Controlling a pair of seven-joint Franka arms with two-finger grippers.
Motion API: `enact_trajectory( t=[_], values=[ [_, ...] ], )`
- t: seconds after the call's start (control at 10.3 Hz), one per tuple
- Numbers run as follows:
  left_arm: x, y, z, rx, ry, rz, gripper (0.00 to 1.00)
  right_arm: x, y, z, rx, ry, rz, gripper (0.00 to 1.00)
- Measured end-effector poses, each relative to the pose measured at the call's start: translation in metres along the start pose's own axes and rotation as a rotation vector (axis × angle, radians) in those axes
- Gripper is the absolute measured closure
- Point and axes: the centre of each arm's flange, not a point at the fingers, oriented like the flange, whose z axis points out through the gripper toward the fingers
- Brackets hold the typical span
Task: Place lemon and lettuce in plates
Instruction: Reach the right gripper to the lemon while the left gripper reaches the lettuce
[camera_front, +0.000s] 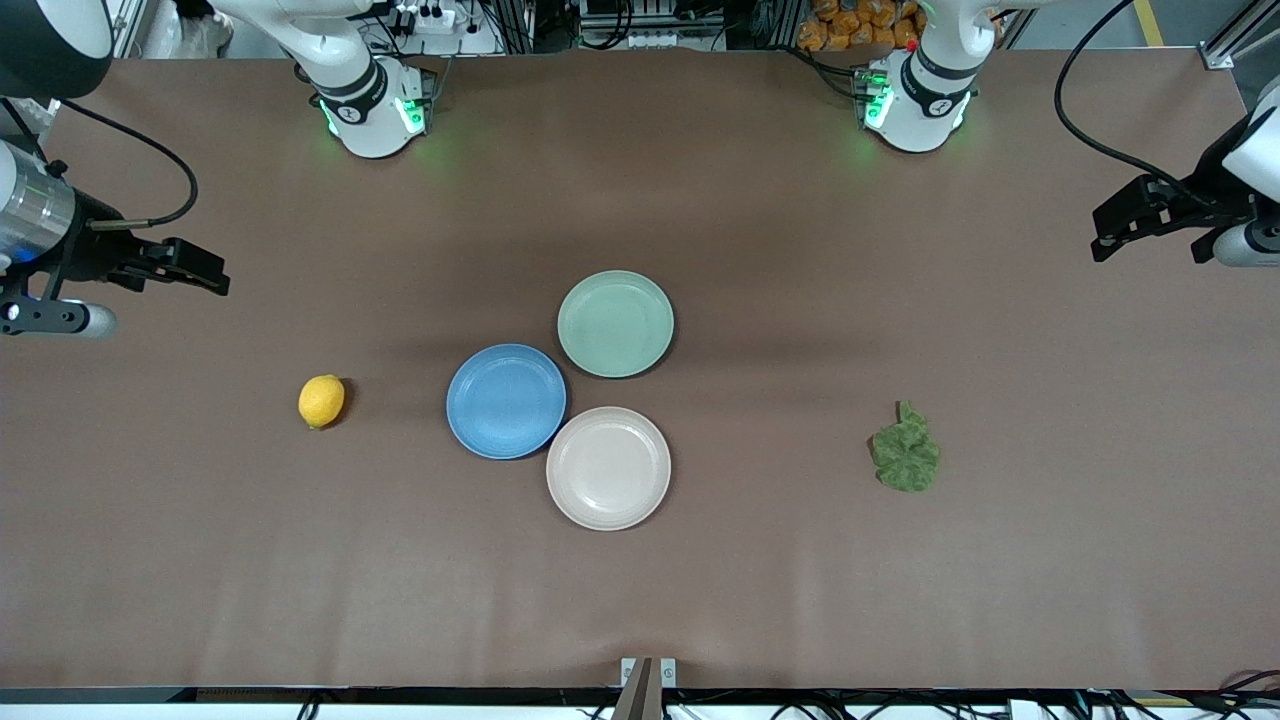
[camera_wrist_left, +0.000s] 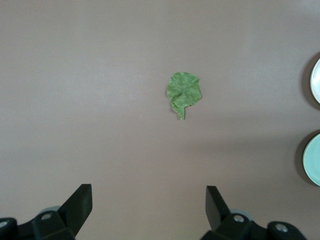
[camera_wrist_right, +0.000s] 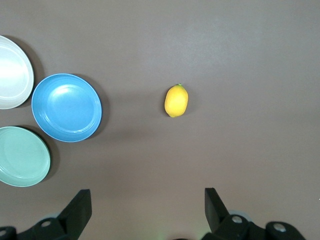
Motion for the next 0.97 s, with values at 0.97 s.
enact_trajectory(
  t=[0.97],
  values=[
    [0.061, 0.024, 0.245, -0.021, -0.161, 0.037, 0.00, 0.033, 0.031, 0.053, 0.011, 0.018, 0.056, 0.00]
  ],
)
